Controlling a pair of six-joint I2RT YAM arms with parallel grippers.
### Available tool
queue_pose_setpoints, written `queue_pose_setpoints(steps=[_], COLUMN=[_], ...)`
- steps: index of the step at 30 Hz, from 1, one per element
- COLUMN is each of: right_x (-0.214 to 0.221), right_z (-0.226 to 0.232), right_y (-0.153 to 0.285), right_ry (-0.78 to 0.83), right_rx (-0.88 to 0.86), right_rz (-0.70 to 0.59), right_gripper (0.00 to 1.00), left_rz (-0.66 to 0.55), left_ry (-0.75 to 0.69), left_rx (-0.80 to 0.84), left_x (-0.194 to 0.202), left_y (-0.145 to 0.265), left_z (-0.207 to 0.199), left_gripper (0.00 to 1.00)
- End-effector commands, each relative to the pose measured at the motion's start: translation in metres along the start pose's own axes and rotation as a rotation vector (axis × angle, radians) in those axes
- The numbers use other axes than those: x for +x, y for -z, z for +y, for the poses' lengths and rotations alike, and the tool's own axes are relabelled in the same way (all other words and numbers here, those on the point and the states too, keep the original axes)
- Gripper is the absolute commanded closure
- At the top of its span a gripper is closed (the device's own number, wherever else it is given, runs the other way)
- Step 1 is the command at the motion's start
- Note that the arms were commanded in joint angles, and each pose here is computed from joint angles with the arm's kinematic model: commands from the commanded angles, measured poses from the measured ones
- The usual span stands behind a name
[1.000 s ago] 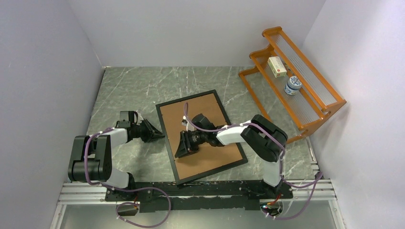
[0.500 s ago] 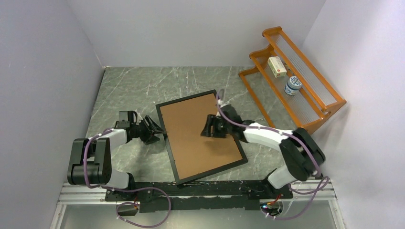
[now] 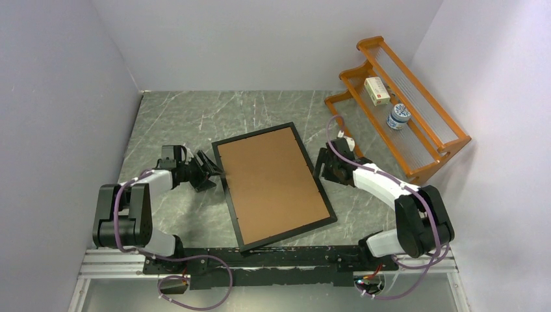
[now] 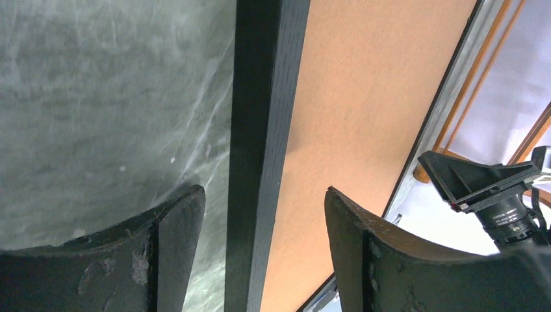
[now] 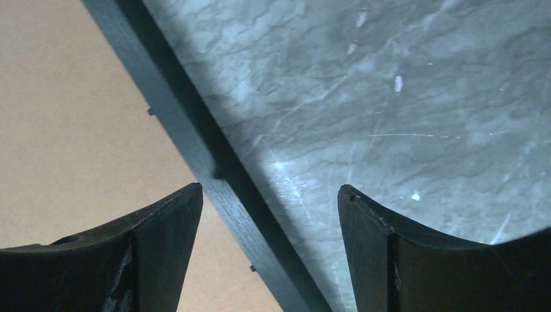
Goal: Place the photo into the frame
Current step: Adjust the photo frame at the center of the board.
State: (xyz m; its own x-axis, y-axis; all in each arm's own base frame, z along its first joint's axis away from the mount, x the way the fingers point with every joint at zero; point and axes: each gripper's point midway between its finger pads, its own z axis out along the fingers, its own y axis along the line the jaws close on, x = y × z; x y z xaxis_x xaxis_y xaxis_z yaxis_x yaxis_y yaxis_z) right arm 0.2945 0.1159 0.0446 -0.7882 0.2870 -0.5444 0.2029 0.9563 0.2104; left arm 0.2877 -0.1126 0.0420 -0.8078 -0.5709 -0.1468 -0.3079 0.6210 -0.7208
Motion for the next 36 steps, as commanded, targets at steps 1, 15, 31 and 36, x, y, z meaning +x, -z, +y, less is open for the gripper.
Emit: queue_pose_setpoints(steps=[1,15,31,36], right_x=[0.005,0.069,0.128,0.093], right_z=[-0.005,0.047,0.088,0.071], right_y=[0.001,0.025,0.051,0.059], right_ry=[0.016,-0.007,-0.052,0.003], right_rx=[-0.019,-0.435,-0.494,-0.361], right_rz=[0.031,0.279,0.336,0.117], right_gripper=[0.20,0.22,0.25,0.22], left_rz=[-0.006,0.024,0.053,-0.114], left_ry=[-0.004,-0.049,-0.118,-0.193], left_rx=[0.036,0.128,-0.026,-0.303], left_x=[-0.012,-0.040,-0.081,-0.117], left_y=[-0.008,-0.038,-0.109,-0.062], left_z=[-0.010,-0.055,-0.071,-0.055], left_gripper=[0.28,0.30,0.31,0.24])
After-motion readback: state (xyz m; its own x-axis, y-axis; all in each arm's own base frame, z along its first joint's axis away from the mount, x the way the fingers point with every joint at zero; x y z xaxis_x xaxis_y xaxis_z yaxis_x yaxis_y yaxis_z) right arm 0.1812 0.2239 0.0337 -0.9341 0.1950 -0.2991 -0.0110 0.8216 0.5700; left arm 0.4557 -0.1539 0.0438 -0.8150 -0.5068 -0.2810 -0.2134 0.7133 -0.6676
